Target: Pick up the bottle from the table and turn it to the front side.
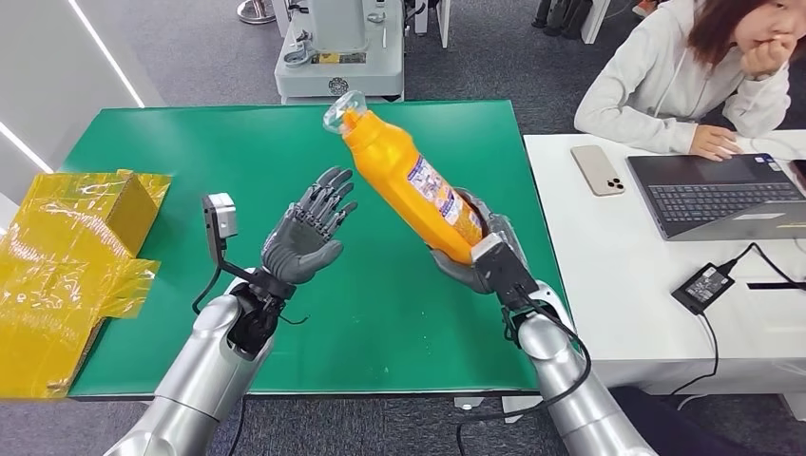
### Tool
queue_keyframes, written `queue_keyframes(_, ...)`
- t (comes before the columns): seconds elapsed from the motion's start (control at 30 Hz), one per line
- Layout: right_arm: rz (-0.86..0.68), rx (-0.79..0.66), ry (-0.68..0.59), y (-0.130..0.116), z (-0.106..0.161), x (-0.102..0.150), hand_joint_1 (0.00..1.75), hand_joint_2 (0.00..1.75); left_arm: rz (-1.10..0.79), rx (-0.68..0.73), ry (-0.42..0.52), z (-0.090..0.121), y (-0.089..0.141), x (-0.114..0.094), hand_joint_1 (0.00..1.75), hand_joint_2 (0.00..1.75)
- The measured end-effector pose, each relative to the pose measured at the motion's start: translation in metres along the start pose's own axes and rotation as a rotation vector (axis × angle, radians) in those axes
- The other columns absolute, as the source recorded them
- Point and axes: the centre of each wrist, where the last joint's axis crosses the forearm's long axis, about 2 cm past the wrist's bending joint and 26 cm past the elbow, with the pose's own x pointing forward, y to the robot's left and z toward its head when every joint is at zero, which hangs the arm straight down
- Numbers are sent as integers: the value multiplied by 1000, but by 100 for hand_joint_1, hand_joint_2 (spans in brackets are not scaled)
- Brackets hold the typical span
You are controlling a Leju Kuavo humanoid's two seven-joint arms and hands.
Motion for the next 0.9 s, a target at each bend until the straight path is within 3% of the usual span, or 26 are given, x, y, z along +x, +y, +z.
queue_keyframes(0.17, -63, 25, -23, 15, -34, 6, 175, 175, 22, -65, -18, -12, -9, 5, 0, 175)
queue_keyframes(0.4, -127, 72, -33, 26, -56, 11, 175, 175, 57, -128, -78, -13, -11, 6, 0, 175)
queue_keyframes(0.63, -154, 122, -36, 34, -69, 10, 175, 175, 27, -197, -111, -12, -10, 6, 0, 175)
queue_keyframes(0.9, -138, 211, 12, 37, -68, 0, 175, 175, -80, -186, -82, -2, 4, 0, 0, 175)
